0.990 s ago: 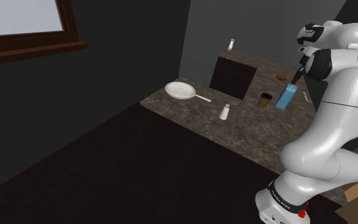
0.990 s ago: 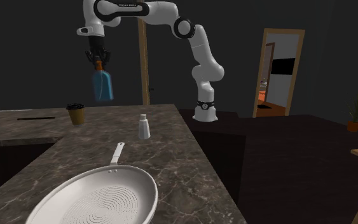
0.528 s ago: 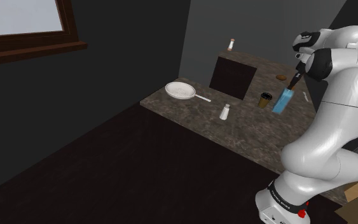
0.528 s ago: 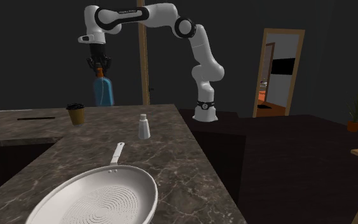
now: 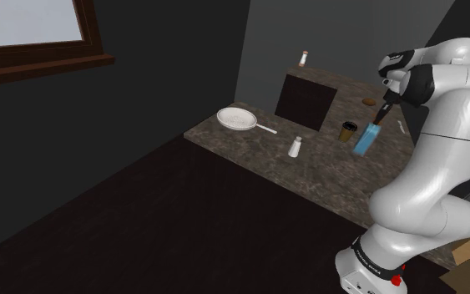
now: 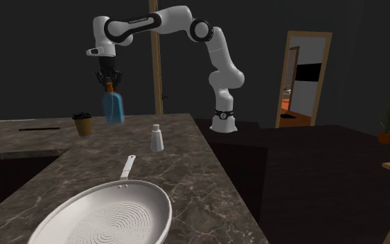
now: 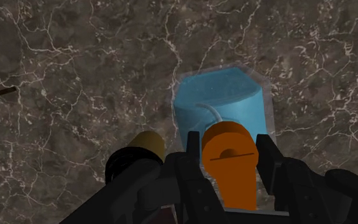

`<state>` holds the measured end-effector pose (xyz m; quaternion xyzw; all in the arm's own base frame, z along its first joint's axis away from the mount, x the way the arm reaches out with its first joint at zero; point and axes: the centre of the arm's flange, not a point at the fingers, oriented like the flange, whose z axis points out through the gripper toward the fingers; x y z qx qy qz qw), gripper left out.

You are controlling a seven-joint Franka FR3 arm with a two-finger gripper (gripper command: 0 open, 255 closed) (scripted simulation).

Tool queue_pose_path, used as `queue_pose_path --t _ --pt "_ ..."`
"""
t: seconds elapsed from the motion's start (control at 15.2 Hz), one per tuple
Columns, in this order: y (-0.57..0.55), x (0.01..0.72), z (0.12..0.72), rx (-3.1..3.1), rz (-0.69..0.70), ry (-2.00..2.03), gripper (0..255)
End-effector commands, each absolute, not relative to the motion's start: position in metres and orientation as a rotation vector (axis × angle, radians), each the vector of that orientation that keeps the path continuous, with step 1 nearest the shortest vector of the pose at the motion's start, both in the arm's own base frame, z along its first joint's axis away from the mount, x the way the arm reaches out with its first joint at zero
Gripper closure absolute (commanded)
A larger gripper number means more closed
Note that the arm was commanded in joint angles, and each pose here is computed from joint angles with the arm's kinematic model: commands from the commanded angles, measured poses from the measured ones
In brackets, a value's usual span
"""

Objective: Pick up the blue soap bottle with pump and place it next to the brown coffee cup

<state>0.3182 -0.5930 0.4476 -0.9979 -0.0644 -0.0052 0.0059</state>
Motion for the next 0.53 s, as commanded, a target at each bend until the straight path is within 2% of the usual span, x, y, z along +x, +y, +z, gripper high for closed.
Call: queue_pose_path --t 0.0,0.46 --pt "-0.593 0.318 0.437 -3.124 -0.017 -0.202 255" --pt "-0.593 0.318 0.422 -3.124 -0.017 -0.202 255"
